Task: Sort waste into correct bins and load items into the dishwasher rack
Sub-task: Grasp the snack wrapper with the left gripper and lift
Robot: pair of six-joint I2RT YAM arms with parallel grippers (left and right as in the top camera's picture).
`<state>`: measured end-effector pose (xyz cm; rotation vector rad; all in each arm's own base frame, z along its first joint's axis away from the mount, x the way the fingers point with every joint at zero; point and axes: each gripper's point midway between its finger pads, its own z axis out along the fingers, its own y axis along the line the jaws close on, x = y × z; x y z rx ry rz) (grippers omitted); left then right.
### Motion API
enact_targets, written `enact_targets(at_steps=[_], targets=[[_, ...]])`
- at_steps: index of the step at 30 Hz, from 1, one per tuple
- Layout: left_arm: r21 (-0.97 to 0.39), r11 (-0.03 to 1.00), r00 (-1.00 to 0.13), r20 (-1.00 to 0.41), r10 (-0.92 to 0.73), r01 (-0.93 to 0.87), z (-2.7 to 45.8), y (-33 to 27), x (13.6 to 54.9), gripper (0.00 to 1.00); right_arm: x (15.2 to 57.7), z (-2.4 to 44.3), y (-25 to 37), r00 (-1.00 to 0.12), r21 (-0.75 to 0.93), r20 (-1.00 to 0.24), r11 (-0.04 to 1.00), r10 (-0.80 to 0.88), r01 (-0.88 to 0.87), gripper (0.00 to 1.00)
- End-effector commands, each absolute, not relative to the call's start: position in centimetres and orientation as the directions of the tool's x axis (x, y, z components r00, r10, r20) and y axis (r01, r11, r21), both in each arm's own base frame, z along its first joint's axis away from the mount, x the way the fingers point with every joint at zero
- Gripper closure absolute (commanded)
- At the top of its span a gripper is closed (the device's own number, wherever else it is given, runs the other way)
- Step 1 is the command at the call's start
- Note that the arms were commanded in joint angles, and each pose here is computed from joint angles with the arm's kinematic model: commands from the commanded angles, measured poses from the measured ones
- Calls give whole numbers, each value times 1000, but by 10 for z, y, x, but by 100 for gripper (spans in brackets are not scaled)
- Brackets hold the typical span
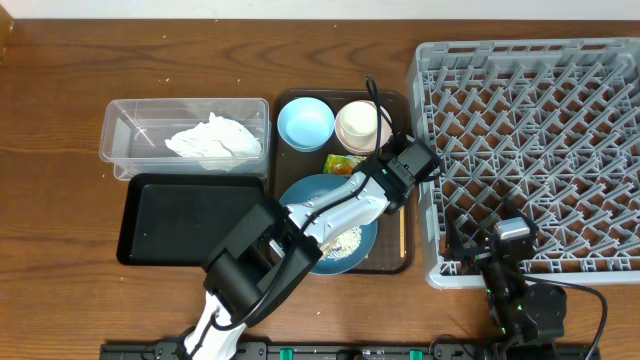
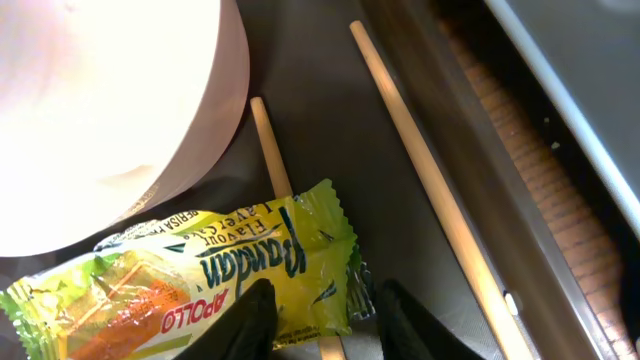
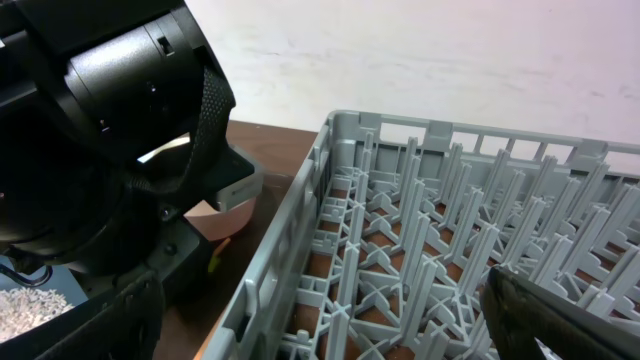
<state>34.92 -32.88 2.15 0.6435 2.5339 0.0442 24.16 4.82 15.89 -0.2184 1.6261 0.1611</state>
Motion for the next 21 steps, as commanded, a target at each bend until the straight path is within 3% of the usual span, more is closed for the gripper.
enact_targets(at_steps=[1, 5, 7, 21], targets=[[168, 885, -752, -473, 459, 434, 18, -326, 350, 70, 241, 158, 49, -61, -29, -997, 970, -45, -241, 1], [168, 885, -751, -474, 459, 435, 18, -326, 350, 81, 241, 158, 49, -61, -29, -997, 970, -45, -241, 1], [168, 885, -751, -475, 459, 434, 18, -326, 350, 93, 241, 158, 49, -61, -29, -997, 970, -45, -241, 1], [143, 890, -721, -537, 438, 434, 54, -331, 355, 94, 241, 158, 49, -61, -29, -997, 970, -45, -241, 1]])
